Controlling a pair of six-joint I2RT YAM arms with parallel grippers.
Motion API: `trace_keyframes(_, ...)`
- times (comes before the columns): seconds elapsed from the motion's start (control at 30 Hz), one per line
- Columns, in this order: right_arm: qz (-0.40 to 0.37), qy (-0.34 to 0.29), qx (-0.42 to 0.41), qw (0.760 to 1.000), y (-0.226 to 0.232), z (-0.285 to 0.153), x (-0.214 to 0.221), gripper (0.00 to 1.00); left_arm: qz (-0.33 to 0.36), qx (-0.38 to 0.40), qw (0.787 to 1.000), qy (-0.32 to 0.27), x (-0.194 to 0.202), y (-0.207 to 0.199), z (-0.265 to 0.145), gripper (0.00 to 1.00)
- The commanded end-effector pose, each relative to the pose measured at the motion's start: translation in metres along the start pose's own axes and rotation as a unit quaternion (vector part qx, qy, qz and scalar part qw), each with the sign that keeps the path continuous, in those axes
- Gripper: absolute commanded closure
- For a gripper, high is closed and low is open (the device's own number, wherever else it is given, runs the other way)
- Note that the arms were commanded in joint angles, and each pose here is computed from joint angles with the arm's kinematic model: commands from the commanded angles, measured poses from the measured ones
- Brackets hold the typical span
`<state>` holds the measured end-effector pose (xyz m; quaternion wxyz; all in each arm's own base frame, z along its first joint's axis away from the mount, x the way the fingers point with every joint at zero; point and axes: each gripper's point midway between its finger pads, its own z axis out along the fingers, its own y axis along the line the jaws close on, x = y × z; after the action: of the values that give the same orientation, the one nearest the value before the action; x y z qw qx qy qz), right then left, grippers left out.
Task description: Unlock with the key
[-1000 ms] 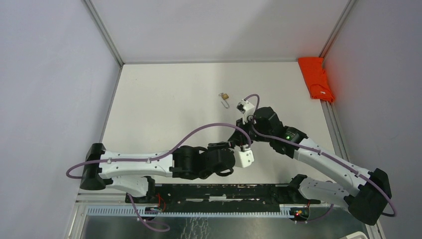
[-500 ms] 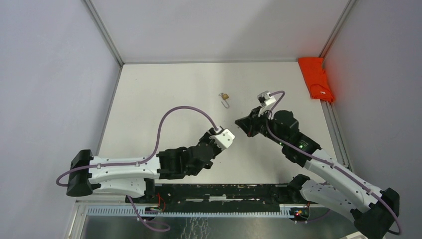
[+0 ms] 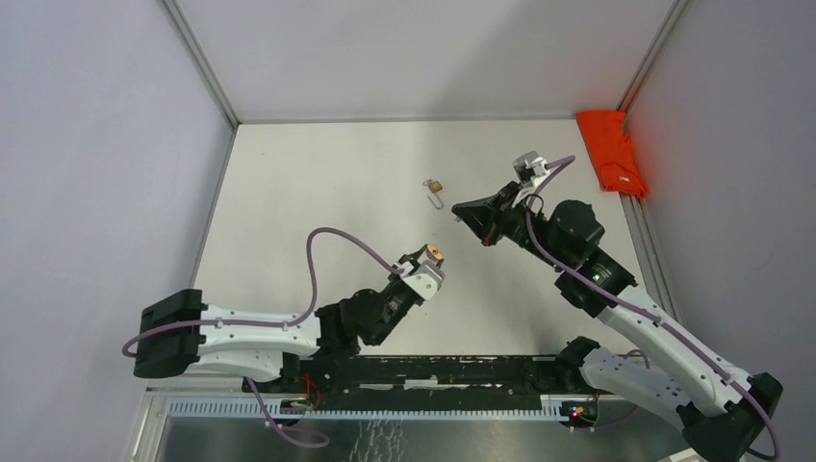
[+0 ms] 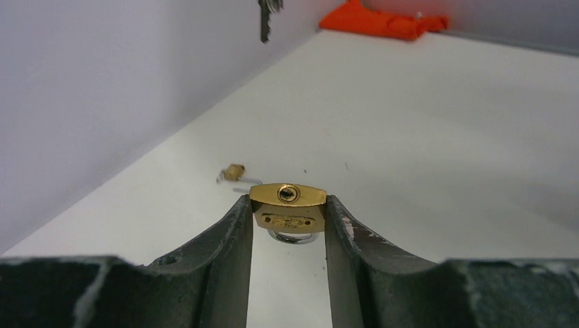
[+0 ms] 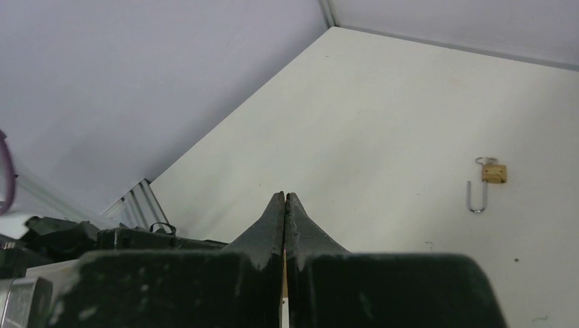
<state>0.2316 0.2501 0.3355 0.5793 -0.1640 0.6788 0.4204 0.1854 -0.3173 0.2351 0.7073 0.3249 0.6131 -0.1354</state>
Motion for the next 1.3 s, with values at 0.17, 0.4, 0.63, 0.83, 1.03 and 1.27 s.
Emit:
trace_keyframes(0.17,0.002,0.024,-0.055,0.998,0.021,0.011,-0.005,1.00,-0.022,-0.121,0.985,-0.123,-0.054,0.044,0.009,0.98)
trace_keyframes(0.4,-0.013,0.034,-0.060,0.998,0.022,0.015,-0.005,1.00,-0.029,-0.134,0.981,-0.141,-0.051,0.042,0.018,0.98)
trace_keyframes(0.63,-0.040,0.042,-0.040,0.998,0.014,0.013,-0.003,1.00,-0.078,-0.126,0.979,-0.142,-0.052,0.053,0.024,0.98)
trace_keyframes(0.83,-0.067,0.142,0.080,0.984,-0.052,0.006,0.066,0.93,-0.128,-0.148,0.972,-0.133,-0.057,0.091,0.007,0.98)
trace_keyframes(1.03,-0.038,0.285,0.073,0.955,-0.078,-0.001,0.171,0.55,-0.163,-0.192,0.962,-0.105,-0.054,0.139,-0.025,0.98)
trace_keyframes(1.27,-0.075,0.424,0.099,0.897,-0.105,0.007,0.239,0.55,-0.166,-0.212,0.959,-0.094,-0.045,0.155,-0.046,0.98)
